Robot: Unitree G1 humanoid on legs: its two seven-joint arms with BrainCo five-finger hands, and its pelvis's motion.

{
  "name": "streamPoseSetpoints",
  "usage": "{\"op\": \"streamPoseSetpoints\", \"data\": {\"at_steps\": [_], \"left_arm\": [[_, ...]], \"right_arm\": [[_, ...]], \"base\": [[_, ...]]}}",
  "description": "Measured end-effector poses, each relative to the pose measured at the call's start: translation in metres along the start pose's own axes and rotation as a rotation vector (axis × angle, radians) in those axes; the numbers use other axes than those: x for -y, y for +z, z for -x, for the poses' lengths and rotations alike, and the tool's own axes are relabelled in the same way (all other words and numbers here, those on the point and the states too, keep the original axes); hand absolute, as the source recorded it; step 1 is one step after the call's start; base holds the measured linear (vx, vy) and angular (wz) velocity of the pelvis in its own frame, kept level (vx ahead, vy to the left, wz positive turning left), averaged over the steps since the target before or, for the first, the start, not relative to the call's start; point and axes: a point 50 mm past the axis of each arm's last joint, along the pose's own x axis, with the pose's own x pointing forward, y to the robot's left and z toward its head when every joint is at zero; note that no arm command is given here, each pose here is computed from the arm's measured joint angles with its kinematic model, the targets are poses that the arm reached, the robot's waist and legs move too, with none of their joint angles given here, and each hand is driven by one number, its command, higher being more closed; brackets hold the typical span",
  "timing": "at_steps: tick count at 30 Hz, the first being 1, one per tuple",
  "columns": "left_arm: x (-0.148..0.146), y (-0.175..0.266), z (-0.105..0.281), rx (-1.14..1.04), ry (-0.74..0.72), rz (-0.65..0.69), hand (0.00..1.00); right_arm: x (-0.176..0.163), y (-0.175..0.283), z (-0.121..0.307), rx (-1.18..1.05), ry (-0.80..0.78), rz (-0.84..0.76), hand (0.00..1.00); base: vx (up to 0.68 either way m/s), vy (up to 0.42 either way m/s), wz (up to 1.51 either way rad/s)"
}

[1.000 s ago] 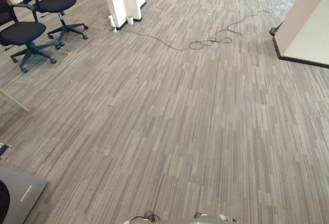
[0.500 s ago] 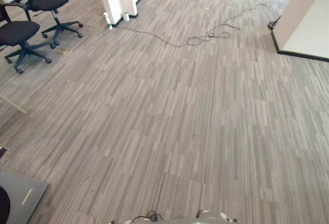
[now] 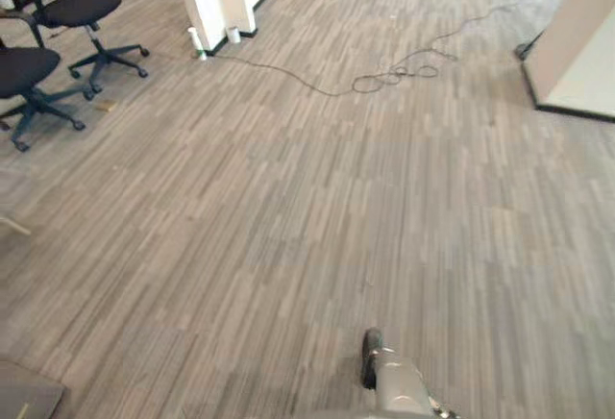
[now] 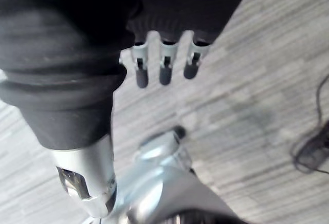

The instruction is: Organize washtable

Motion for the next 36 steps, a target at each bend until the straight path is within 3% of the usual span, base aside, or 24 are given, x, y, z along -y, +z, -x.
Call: {"op": "streamPoseSetpoints", "data": {"at_steps": [2, 9, 14, 19, 25, 29, 31, 36], "left_arm": [[0.011, 0.002, -0.001, 0.012, -0.021, 0.048, 0.00], [0.009, 0.024, 0.000, 0.134, -0.022, 0.205, 0.00], [0.012, 0.030, 0.001, 0.162, -0.044, 0.174, 0.00], [-0.006, 0.036, 0.000, 0.169, -0.006, 0.141, 0.00], [-0.010, 0.037, -0.002, 0.123, -0.002, -0.060, 0.00], [0.007, 0.046, -0.006, 0.122, -0.040, -0.107, 0.00], [0.001, 0.049, -0.005, 0.127, -0.031, -0.131, 0.00], [0.010, 0.028, -0.005, 0.075, -0.035, 0.008, 0.00]], "right_arm": [[0.003, 0.010, -0.001, 0.026, -0.004, 0.035, 0.00], [-0.018, 0.022, -0.007, 0.030, 0.037, 0.163, 0.00], [-0.021, 0.024, -0.007, 0.037, 0.045, 0.198, 0.00], [-0.035, 0.015, -0.007, 0.020, 0.100, 0.213, 0.00], [-0.038, 0.020, -0.006, 0.064, 0.106, 0.095, 0.00], [-0.032, 0.030, -0.006, 0.117, 0.089, 0.041, 0.00], [-0.029, 0.017, -0.004, 0.078, 0.077, 0.031, 0.00], [-0.010, 0.011, -0.002, 0.050, 0.033, 0.024, 0.00]], "base": [[0.74, -0.276, -0.23], [0.62, -0.098, -0.32], [0.39, 0.186, -0.13], [0.50, 0.293, -0.08], [0.49, 0.229, -0.03], [0.53, 0.026, 0.64], [0.60, -0.115, 0.72], [0.71, -0.189, 0.45]]}}
